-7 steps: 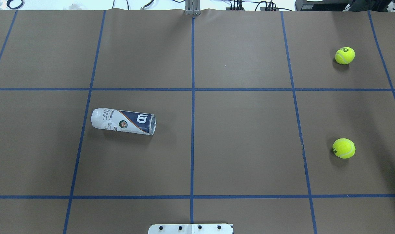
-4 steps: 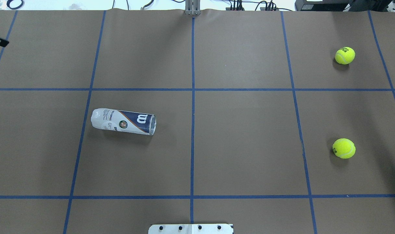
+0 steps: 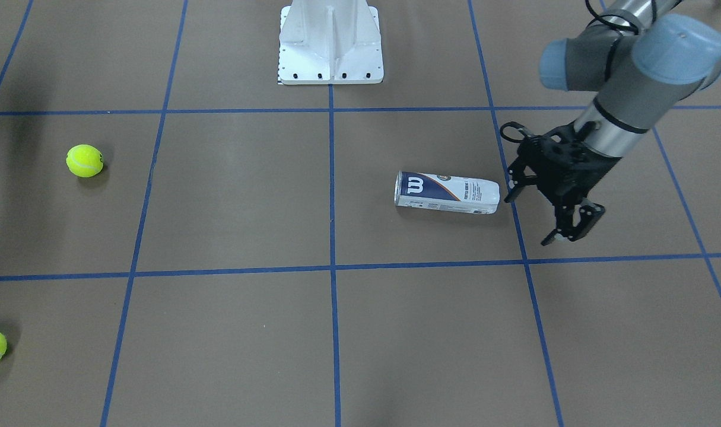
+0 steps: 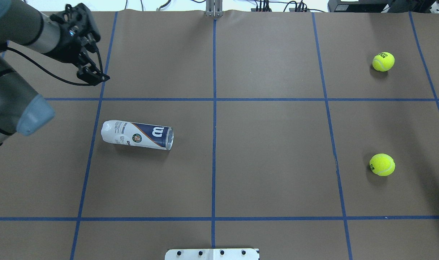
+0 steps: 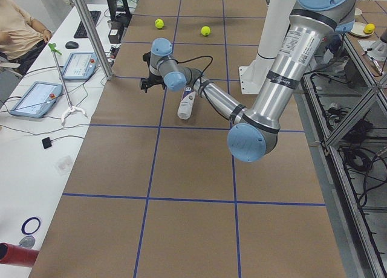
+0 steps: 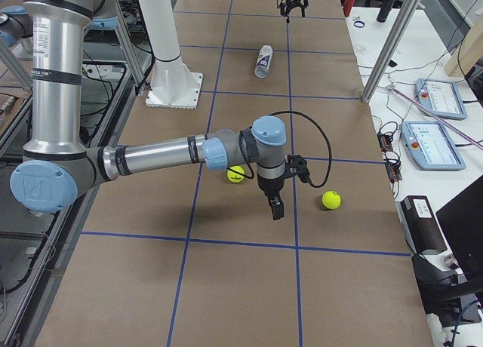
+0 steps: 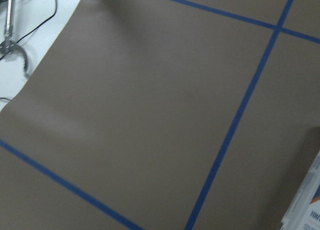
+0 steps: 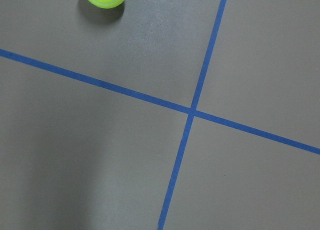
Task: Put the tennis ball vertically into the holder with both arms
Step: 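Reach the left gripper down to the lying clear tennis-ball tube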
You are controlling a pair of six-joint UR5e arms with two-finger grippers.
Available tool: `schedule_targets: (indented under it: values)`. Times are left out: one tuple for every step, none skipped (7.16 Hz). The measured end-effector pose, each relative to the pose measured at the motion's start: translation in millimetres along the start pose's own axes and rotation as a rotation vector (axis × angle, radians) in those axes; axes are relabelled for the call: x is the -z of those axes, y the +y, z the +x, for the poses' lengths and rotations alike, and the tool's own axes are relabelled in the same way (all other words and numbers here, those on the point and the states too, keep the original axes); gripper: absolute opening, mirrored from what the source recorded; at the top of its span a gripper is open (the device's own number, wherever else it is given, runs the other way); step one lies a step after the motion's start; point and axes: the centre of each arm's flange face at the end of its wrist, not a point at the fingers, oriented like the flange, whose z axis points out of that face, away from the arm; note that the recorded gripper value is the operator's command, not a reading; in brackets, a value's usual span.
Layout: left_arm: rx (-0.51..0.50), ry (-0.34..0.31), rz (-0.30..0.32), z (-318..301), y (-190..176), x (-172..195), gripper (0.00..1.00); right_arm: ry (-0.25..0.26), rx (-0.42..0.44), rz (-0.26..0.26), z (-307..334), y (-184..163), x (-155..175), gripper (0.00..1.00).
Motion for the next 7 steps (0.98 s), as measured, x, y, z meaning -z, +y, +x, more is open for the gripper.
schedule_targets:
  values:
    - [-0.075, 0.020, -0.016, 25.7, -21.0, -12.4, 1.00, 0.000, 0.000, 0.000, -0.1, 0.4, 0.2, 1.00]
    - [-0.200, 0.029, -0.030, 58.3, -35.6, -29.2, 1.00, 0.000, 0.000, 0.000, -0.2, 0.7, 0.3, 1.00]
    - [-0.301, 0.031, -0.044, 88.4, -43.6, -47.2, 1.00, 0.000, 0.000, 0.000, -0.2, 0.8, 0.4, 1.00]
    - [-0.376, 0.048, -0.056, 115.3, -47.9, -62.8, 1.00, 0.000, 0.000, 0.000, -0.3, 0.9, 0.4, 1.00]
    - [-0.420, 0.067, -0.066, 135.6, -50.0, -73.9, 1.00, 0.000, 0.000, 0.000, -0.3, 0.9, 0.5, 1.00]
    - [-0.447, 0.076, -0.073, 151.7, -52.2, -82.2, 1.00, 0.000, 0.000, 0.000, -0.3, 0.9, 0.5, 1.00]
    - [-0.466, 0.077, -0.080, 165.1, -54.4, -89.8, 1.00, 0.000, 0.000, 0.000, -0.3, 0.9, 0.5, 1.00]
